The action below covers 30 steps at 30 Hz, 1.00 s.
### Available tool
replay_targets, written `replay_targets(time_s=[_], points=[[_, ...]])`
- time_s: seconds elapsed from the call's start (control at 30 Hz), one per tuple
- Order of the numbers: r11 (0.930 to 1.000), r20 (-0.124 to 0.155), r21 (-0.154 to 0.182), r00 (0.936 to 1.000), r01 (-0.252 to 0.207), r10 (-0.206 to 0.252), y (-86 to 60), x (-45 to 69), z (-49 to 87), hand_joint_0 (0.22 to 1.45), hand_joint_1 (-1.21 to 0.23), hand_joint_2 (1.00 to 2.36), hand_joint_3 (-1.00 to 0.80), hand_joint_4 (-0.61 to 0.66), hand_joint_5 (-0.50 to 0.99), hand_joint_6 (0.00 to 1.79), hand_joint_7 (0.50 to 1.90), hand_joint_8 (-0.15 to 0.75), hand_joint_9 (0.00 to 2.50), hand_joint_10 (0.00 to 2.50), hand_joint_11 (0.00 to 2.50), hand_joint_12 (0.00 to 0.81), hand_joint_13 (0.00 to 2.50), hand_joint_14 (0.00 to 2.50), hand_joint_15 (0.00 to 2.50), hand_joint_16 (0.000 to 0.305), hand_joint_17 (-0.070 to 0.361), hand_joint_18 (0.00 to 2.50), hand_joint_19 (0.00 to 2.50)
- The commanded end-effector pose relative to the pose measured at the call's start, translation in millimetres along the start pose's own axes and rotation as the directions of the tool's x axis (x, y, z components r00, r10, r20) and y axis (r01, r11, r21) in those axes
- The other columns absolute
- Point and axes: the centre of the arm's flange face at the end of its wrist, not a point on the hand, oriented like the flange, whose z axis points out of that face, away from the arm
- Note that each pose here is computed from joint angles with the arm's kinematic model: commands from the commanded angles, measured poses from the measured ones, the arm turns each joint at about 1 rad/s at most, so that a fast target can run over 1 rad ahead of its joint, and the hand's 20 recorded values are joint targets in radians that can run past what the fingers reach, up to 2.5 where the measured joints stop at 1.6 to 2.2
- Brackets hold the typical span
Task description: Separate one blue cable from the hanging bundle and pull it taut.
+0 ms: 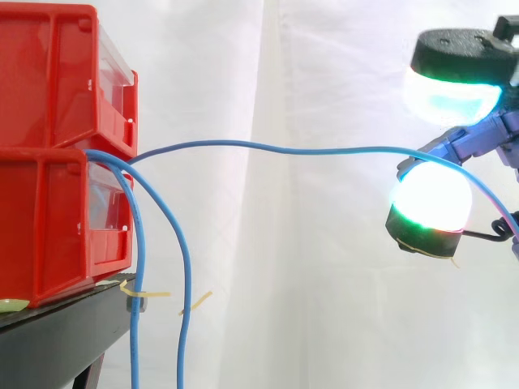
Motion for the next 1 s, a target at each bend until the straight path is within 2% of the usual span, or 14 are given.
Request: replay_targets(time_s=[0.0,0.07,0.17,0.27,0.37,0.5,0.97], points=[[1.0000,0.001,-0.001,1.0000,-0.001,0.001,0.5,-0.3,0.2,0.49,-0.33,1.00,-0.50,0.12,0.15,0.50,1.29,0.183,2.14,0.03,0.62,0.323,1.56,0.02,0.86,0.048,0.108,1.07,0.83],[1.0000,0.000,0.000,1.0000,0.000,0.000,-0.3,-0.1,0.1,0.55,-0.35,1.00,-0.50,0.11,0.15,0.50,1.29,0.181,2.13,0.02,0.63,0.301,1.54,0.02,0.88,0.043,0.098,1.03,0.87],[1.0000,0.000,0.000,1.0000,0.000,0.000,-0.3,-0.1,0.1,0.64,-0.50,1.00,-0.50,0.10,0.15,0.50,1.29,0.167,2.14,0.03,0.66,0.292,1.53,0.03,0.88,0.040,0.091,1.01,0.87],[1.0000,0.000,0.000,1.0000,0.000,0.000,-0.3,-0.1,0.1,0.70,-0.60,1.00,-0.50,0.10,0.15,0.50,1.29,0.165,2.15,0.03,0.69,0.289,1.54,0.02,0.88,0.039,0.088,1.02,0.87],[1.0000,0.000,0.000,1.0000,0.000,0.000,-0.3,-0.1,0.1,0.73,-0.65,1.01,-0.43,0.10,0.15,0.50,1.29,0.163,2.18,0.03,0.71,0.293,1.54,0.03,0.88,0.038,0.086,1.04,0.87],[1.0000,0.000,0.000,1.0000,0.000,0.000,-0.3,-0.1,0.1,0.75,-0.67,1.01,-0.35,0.09,0.15,0.50,1.29,0.159,2.19,0.03,0.74,0.291,1.54,0.02,0.89,0.038,0.085,1.04,0.88],[1.0000,0.000,0.000,1.0000,0.000,0.000,-0.3,-0.1,0.1,0.76,-0.70,1.02,-0.26,0.08,0.15,0.50,1.30,0.173,2.13,0.03,0.72,0.293,1.52,0.03,0.89,0.037,0.083,1.02,0.88]])
